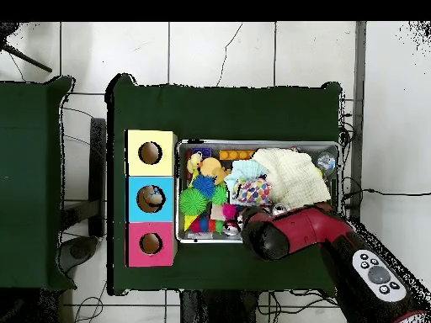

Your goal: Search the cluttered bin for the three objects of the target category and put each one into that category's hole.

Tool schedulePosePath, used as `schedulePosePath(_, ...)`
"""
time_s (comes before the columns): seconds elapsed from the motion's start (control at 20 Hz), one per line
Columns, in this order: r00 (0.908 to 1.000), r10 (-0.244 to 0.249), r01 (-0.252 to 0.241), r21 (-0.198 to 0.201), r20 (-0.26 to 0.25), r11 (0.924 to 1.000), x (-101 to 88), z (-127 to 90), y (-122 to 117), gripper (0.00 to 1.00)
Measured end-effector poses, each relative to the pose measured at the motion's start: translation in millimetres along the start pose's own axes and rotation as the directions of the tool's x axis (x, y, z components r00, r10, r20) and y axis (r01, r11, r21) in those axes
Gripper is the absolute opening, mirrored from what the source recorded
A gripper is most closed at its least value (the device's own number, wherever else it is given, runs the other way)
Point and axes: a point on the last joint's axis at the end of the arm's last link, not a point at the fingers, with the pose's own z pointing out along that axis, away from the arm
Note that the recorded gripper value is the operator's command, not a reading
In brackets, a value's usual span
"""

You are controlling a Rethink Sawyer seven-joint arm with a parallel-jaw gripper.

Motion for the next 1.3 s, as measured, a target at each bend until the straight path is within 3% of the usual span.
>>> schedulePosePath(0.4, 0.9987, 0.043, -0.043, 0.015, -0.026, 0.999, -3.3, -19.1, -21.7, 1.0)
schedulePosePath(0.8, 0.9989, 0.037, -0.037, 0.017, -0.027, 0.9992, -4.6, -20.2, -21.0, 1.0)
schedulePosePath(1.3, 0.9966, -0.057, 0.057, 0.002, -0.059, 0.9984, -2.6, -11.0, 16.5, 1.0)
